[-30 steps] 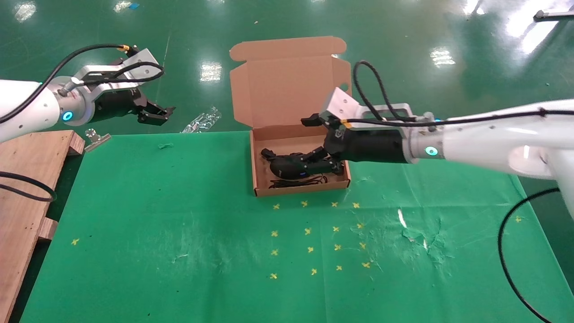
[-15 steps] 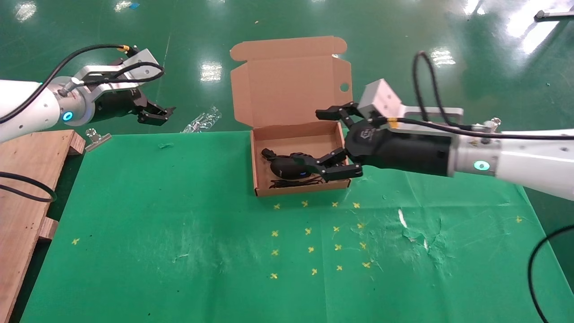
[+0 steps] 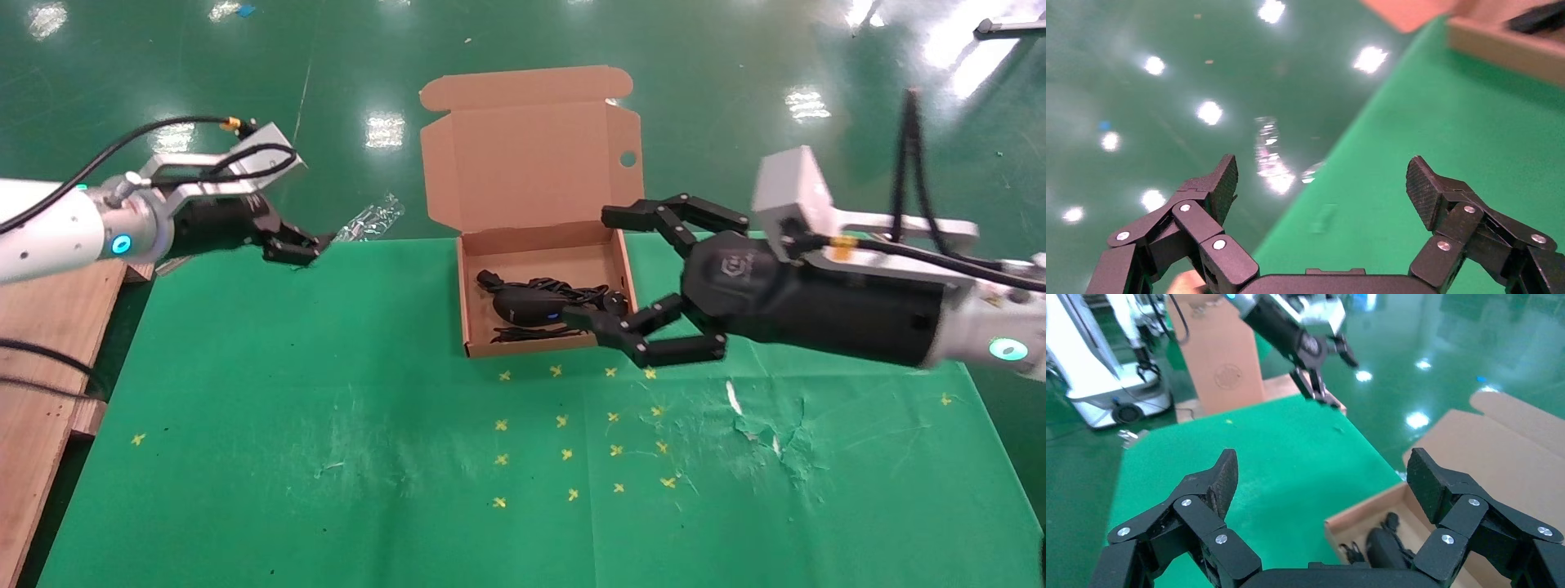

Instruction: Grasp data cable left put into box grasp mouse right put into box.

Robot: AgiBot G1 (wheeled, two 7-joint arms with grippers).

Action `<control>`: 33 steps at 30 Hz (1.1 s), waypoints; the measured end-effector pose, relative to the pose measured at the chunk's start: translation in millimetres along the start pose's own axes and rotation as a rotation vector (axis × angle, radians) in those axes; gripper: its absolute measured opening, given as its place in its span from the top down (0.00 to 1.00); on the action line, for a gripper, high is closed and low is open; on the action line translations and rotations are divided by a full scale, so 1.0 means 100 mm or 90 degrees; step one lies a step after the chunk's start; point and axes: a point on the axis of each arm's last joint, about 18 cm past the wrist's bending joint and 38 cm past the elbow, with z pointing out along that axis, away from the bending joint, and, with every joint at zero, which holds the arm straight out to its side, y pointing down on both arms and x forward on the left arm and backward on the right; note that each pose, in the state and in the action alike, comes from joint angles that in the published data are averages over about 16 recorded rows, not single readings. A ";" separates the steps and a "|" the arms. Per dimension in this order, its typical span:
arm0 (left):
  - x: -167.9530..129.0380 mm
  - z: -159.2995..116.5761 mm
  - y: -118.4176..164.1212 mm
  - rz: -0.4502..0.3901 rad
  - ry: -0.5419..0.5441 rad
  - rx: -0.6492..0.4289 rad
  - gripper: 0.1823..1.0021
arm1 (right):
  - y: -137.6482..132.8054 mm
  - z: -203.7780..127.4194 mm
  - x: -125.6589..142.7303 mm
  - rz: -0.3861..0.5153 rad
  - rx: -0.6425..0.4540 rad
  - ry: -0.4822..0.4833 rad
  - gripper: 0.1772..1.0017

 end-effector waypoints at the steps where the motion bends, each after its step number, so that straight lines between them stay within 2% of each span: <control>1: 0.04 -0.01 0.02 -0.008 0.013 0.003 0.00 | -0.02 -0.04 -0.03 0.001 0.004 -0.004 0.00; 11: 0.40 -0.17 0.11 -0.078 0.135 0.050 0.00 | -0.23 -0.38 -0.39 0.010 0.039 -0.052 0.00; 20: 0.67 -0.41 0.10 -0.121 0.239 0.120 0.00 | -0.40 -0.60 -0.69 0.015 0.056 -0.100 0.00; 33: 0.94 -0.93 0.00 -0.144 0.367 0.261 0.00 | -0.46 -0.68 -0.81 0.017 0.059 -0.119 0.00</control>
